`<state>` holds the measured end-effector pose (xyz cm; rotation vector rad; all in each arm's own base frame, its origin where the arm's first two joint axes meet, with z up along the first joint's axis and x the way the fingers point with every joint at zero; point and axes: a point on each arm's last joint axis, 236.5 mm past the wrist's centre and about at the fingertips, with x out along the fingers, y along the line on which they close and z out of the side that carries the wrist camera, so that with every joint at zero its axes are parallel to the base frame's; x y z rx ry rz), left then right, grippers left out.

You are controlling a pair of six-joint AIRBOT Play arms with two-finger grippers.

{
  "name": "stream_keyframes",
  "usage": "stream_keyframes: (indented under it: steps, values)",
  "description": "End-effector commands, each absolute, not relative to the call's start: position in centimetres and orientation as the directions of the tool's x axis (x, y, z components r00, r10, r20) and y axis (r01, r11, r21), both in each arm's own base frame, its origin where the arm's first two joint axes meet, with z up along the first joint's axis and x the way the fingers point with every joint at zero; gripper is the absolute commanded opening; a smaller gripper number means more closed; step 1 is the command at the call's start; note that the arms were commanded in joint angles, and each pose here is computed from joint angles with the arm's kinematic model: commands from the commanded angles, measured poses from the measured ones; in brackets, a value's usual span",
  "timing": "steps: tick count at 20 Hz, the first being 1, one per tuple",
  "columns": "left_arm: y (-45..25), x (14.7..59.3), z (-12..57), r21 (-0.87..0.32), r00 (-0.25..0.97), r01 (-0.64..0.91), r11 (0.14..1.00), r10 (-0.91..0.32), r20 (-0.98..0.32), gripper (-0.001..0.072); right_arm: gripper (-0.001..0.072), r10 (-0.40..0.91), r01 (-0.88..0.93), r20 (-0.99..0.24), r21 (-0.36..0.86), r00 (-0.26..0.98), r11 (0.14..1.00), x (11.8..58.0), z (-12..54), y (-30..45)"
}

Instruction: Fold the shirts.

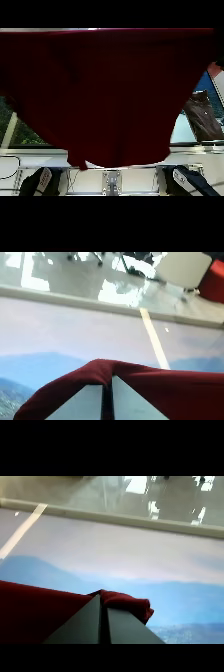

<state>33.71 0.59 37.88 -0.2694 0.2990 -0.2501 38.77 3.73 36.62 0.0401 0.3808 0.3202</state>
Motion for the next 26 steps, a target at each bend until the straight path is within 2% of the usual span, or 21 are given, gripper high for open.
stream_keyframes:
  steps: [1,3,5,7,10,12,14,18,20,22,26]
  values:
    - [-1.0,40.6,26.4,-0.32,0.763,0.221,0.921,-0.368,-0.531,0.001,0.0009,0.395,-0.312,-0.568,0.243,0.722,0.919,46.2,25.3,4.4]
    - [-2.3,45.3,18.2,-0.245,0.659,0.222,0.944,-0.33,-0.676,0.0011,0.0009,0.427,-0.305,-0.646,0.299,0.632,0.904,49.7,18.7,5.8]
    - [-2.9,49.9,10.8,-0.197,0.608,0.175,0.965,-0.263,-0.75,0.0011,0.0009,0.443,-0.286,-0.692,0.339,0.569,0.896,53.2,11.7,7.6]
    - [-2.2,54.0,5.1,-0.164,0.622,0.086,0.983,-0.182,-0.762,0.0011,0.0009,0.432,-0.253,-0.705,0.351,0.562,0.902,56.5,6.0,8.9]
    - [-1.4,57.8,0.5,-0.169,0.669,0.013,0.986,-0.134,-0.731,0.0011,0.0008,0.379,-0.197,-0.671,0.334,0.638,0.922,60.6,1.8,9.0]
    - [-1.3,58.2,-0.6,-0.168,0.666,0.007,0.986,-0.13,-0.734,0.0012,0.0009,0.347,-0.15,-0.632,0.345,0.693,0.927,62.2,1.9,8.2]
    - [-0.9,58.2,0.1,-0.16,0.675,0.006,0.987,-0.122,-0.728,0.0011,0.0009,0.346,-0.15,-0.635,0.342,0.691,0.928,62.1,2.3,7.8]
    - [0.9,57.1,4.5,-0.114,0.708,0.007,0.994,-0.085,-0.701,0.0011,0.0008,0.386,-0.265,-0.732,0.283,0.562,0.922,59.2,4.4,8.6]
    - [2.1,54.6,4.8,-0.03,0.643,0.027,0.999,-0.041,-0.765,0.0011,0.0008,0.376,-0.308,-0.787,0.248,0.489,0.919,56.9,5.3,8.7]
    - [3.0,51.6,3.2,0.029,0.527,0.045,0.999,0.001,-0.85,0.0011,0.0008,0.331,-0.326,-0.852,0.204,0.406,0.923,54.1,5.1,7.8]
    - [2.5,48.4,0.1,0.012,0.395,0.058,0.998,-0.012,-0.919,0.0011,0.0008,0.303,-0.334,-0.919,0.211,0.252,0.918,50.0,3.3,7.2]
